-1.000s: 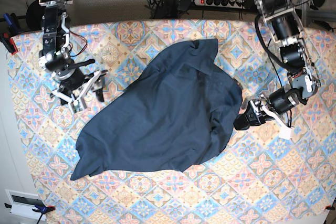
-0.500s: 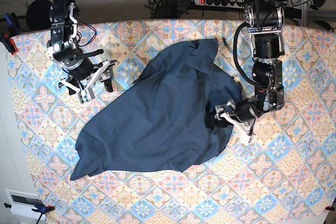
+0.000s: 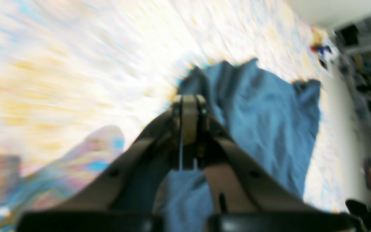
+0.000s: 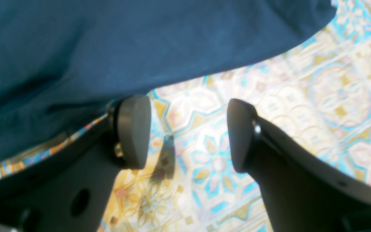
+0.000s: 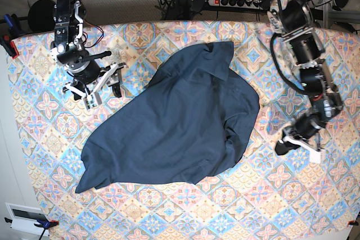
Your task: Layout the t-shirt on the table in an organized manner, then fold the t-shirt properly
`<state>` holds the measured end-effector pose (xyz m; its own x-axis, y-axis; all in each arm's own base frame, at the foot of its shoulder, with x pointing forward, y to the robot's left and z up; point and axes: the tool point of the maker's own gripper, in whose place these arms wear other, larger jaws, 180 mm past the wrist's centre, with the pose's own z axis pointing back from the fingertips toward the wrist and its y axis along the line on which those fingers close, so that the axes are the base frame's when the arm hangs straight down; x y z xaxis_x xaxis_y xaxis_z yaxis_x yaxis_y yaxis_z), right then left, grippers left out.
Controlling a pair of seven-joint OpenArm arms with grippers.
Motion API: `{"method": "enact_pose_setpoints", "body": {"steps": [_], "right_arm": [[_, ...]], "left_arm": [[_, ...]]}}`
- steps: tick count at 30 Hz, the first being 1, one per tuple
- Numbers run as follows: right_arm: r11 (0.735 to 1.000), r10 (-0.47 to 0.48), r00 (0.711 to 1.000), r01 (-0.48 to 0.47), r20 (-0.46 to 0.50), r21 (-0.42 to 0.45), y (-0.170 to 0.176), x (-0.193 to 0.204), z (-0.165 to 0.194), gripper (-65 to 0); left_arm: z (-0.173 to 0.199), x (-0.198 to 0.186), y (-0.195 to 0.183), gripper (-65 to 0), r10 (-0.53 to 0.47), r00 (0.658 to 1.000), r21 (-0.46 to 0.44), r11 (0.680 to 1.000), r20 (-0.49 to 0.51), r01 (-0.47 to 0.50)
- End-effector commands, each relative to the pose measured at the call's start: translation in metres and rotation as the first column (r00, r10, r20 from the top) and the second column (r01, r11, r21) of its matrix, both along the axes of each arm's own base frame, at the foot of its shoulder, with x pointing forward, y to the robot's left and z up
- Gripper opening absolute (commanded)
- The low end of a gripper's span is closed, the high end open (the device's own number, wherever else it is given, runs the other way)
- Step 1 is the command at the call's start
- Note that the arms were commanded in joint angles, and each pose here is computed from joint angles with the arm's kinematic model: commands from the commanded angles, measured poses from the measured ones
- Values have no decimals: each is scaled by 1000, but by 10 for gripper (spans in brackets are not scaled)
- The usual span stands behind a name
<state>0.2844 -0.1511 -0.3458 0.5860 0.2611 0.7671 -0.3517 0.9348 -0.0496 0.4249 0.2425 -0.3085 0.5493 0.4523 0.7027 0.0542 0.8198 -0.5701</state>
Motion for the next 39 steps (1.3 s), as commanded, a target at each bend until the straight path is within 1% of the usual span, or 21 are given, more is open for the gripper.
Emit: {"method": "enact_pose_setpoints", "body": {"steps": [1,4,5,6,8,11,12,14,15,19,22,24,25,26,27,28,30,32,34,37,39], "right_arm": [[1000,24,998,-24,55,14,7,7,14,-290],[998,58,997,-59,48,22,20,5,11,-290],[997,68,997,-69,45,25,24,4,10,-290],[997,76,996,-77,42,27,27,3,10,-290],[996,87,995,-89,39,30,31,2,9,-290],[995,89,995,-90,39,30,32,2,9,-290],[995,89,995,-90,39,30,32,2,9,-290],[996,87,995,-89,39,30,31,2,9,-290],[996,87,995,-89,39,30,31,2,9,-290],[996,88,995,-89,39,30,31,2,9,-290],[996,88,995,-89,39,30,31,2,9,-290],[996,88,995,-89,39,30,31,2,9,-290],[996,88,995,-89,39,30,31,2,9,-290],[996,88,995,-89,39,30,31,2,9,-290],[996,88,995,-89,39,30,31,2,9,-290],[996,88,995,-89,39,30,31,2,9,-290],[996,88,995,-89,39,30,31,2,9,-290],[996,88,995,-90,41,30,31,2,9,-290],[995,90,995,-91,45,30,32,2,11,-290],[994,103,994,-105,41,35,38,1,10,-290],[990,135,990,-137,34,40,48,-3,8,-290]], "left_arm": [[11,5,-7,-650,-30,999,3,1000,27,30],[4,3,-16,-650,-69,998,19,997,-5,69],[1,2,-24,-636,-92,996,23,995,-16,93],[-2,1,-33,-608,-120,992,33,992,-28,121],[-15,-4,-51,-511,-175,983,51,983,-61,178],[-26,-10,-72,-305,-241,966,71,966,-93,248],[-26,-8,-74,-253,-243,966,82,965,-86,250],[-32,-7,-74,-179,-235,968,119,962,-85,244],[-41,-9,-73,-169,-228,968,132,962,-102,240],[-65,-14,-67,-185,-200,968,151,963,-154,223],[-71,-16,-82,-196,-214,964,126,964,-161,235],[-71,-16,-87,-221,-220,962,118,964,-161,240],[-72,-16,-92,-244,-232,959,119,960,-162,252],[-73,-17,-98,-282,-249,954,122,955,-165,270],[-73,-18,-103,-354,-266,949,126,949,-168,288],[-73,-17,-106,-442,-275,947,128,946,-167,298],[-62,-7,-104,-650,-262,957,133,951,-128,279],[-57,-2,-100,-650,-253,961,141,953,-110,267],[-49,2,-82,-643,-219,971,145,962,-92,230],[-30,8,-44,-650,-109,993,91,990,-37,112],[-8,8,-5,-650,-17,1000,72,997,24,15]]}}
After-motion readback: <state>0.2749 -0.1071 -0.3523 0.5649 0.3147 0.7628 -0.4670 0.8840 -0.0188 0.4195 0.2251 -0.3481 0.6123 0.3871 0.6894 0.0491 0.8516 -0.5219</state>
